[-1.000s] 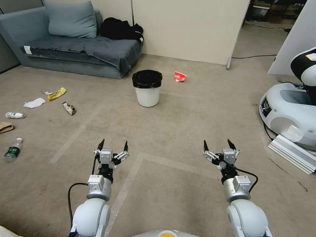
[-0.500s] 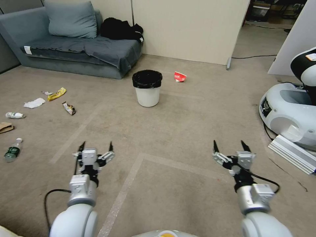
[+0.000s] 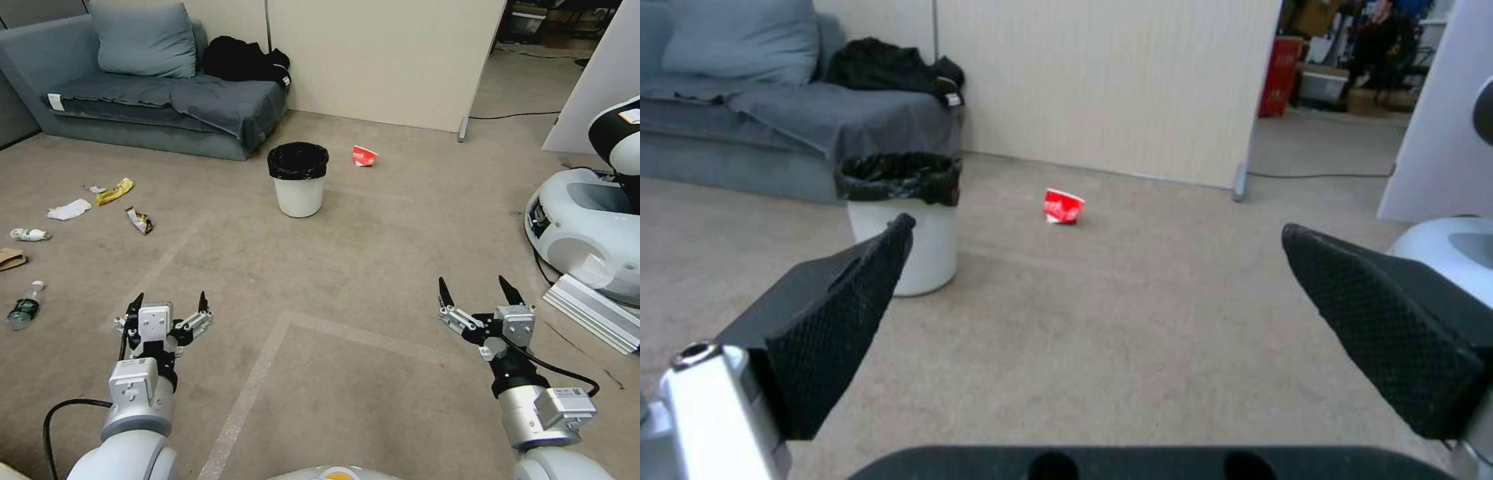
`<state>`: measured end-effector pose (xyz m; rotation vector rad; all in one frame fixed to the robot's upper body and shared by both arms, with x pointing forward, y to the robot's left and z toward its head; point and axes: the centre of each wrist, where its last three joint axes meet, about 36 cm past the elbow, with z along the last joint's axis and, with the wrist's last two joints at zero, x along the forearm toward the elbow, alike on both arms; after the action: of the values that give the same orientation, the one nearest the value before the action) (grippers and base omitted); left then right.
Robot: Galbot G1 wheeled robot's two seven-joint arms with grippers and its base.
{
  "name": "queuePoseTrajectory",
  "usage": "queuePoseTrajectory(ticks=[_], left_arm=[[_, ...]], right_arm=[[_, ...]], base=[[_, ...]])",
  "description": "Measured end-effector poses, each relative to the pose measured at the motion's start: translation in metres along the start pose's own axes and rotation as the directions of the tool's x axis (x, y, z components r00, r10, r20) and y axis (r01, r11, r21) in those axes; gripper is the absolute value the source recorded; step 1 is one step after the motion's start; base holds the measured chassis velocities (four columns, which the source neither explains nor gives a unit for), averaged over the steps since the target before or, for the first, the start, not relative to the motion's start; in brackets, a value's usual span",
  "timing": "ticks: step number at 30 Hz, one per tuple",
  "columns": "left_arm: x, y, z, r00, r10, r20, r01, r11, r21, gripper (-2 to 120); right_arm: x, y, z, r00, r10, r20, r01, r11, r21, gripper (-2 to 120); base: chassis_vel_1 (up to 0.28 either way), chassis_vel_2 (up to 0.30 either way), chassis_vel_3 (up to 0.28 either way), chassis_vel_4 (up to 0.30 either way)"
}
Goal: Pick up the trash bin, then pick up the garbage from the floor and place it into the trash bin.
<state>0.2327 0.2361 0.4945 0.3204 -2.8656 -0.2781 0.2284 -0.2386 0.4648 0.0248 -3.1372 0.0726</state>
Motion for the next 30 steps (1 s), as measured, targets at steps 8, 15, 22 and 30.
queuePoseTrajectory(ticks=[8,15,22,30], left_arm=[[0.0005,-0.0029,-0.0004,0.999,0.035,0.006,-0.035,0.999,0.013,100],[0.0007,-0.0065,0.0011,0.998,0.055,0.005,-0.055,0.998,0.014,100],[0.0006,-0.0064,0.0018,0.998,0.059,0.004,-0.059,0.998,0.01,100],[0.0021,-0.0067,0.0024,0.998,0.063,-0.002,-0.063,0.998,0.018,100]], right_arm=[[0.0,-0.0003,0.0005,1.0,-0.003,-0.001,0.003,1.0,-0.003,100],[-0.0005,0.0004,0.0025,1.0,-0.01,-0.006,0.01,1.0,-0.021,100],[-0.0016,0.0012,0.0041,1.0,-0.02,-0.008,0.019,1.0,-0.024,100],[-0.0022,0.0019,0.0041,1.0,-0.023,-0.006,0.023,0.999,-0.025,100]], base=[[-0.185,0.197,0.208,-0.194],[-0.261,0.264,0.268,-0.258],[-0.337,0.344,0.329,-0.331],[-0.36,0.355,0.364,-0.368]])
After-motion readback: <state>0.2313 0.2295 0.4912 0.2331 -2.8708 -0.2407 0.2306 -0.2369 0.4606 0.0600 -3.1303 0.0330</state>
